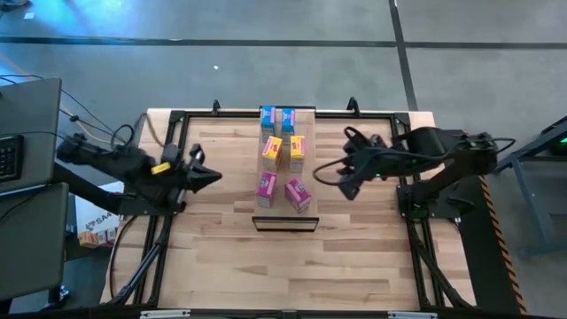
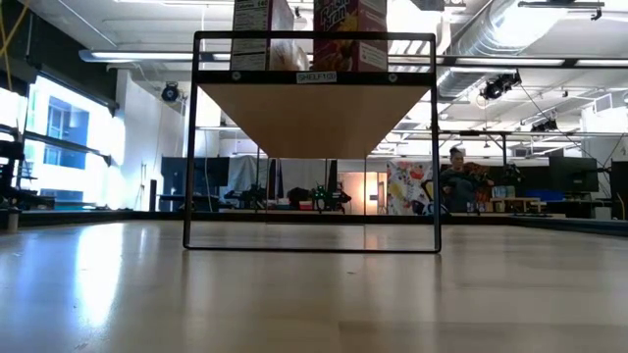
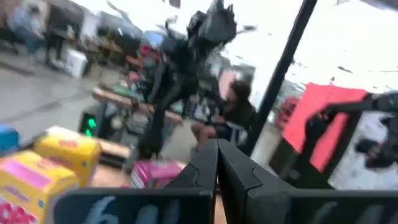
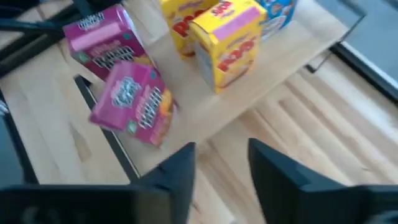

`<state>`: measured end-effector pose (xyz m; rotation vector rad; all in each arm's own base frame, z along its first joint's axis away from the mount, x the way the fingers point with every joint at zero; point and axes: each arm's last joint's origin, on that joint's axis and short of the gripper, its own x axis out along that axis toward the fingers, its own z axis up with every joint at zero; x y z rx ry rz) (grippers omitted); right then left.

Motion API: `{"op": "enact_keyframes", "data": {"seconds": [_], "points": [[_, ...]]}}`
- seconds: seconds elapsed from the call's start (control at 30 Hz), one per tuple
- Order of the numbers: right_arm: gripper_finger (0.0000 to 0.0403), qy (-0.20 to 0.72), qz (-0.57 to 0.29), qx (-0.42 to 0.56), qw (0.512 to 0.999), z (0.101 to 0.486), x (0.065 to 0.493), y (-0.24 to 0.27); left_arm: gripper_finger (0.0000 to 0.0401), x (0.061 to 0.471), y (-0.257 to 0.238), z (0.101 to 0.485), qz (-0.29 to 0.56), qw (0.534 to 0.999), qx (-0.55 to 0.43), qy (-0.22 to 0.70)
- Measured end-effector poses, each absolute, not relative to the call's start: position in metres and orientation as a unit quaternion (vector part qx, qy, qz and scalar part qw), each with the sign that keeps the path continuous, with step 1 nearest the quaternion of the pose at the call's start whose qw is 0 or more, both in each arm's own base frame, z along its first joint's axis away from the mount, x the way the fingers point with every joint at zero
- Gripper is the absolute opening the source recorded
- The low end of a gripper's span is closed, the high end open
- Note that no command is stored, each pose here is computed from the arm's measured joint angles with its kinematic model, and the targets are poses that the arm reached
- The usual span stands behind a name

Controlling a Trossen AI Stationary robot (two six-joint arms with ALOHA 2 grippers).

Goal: Stack cereal on shelf
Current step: Return to Home Position

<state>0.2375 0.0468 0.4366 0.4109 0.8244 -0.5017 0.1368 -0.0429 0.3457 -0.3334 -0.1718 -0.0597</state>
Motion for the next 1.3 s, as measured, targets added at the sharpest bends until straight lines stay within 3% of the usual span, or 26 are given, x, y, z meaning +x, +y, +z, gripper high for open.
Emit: {"op": "enact_keyframes", "data": {"seconds": [0.17, 0.23, 0.4, 0.53, 0.7, 0.9, 1.13, 1.3], "points": [[0.0032, 0.386, -0.238, 0.178, 0.873, 0.447, 0.214, 0.041, 0.0, 0.153, -0.023, 0.335, -0.032, 0.987, -0.152, -0.045], [0.0009, 0.377, -0.245, 0.168, 0.877, 0.451, 0.205, 0.038, 0.0, 0.152, -0.015, 0.339, -0.015, 0.987, -0.149, -0.061], [0.0017, 0.372, -0.234, 0.15, 0.886, 0.46, 0.183, 0.032, 0.0, 0.145, -0.003, 0.337, 0.002, 0.988, -0.132, -0.08], [0.0004, 0.36, -0.232, 0.151, 0.891, 0.453, 0.168, 0.028, 0.0, 0.137, 0.002, 0.307, 0.013, 0.985, -0.159, -0.065], [0.0001, 0.267, -0.193, 0.225, 0.917, 0.416, 0.162, 0.026, 0.0, 0.125, 0.003, 0.272, 0.004, 0.975, -0.179, -0.135], [0.0, 0.142, -0.117, 0.239, 0.953, 0.364, 0.168, 0.028, 0.0, 0.116, 0.005, 0.229, 0.017, 0.973, -0.193, -0.129], [0.0, 0.149, -0.117, 0.291, 0.938, 0.314, 0.168, 0.029, 0.0, 0.107, 0.004, 0.197, 0.0, 0.965, -0.216, -0.147], [0.0, 0.12, -0.099, 0.31, 0.938, 0.29, 0.161, 0.028, 0.0, 0.104, 0.004, 0.195, 0.0, 0.964, -0.227, -0.139]]}}
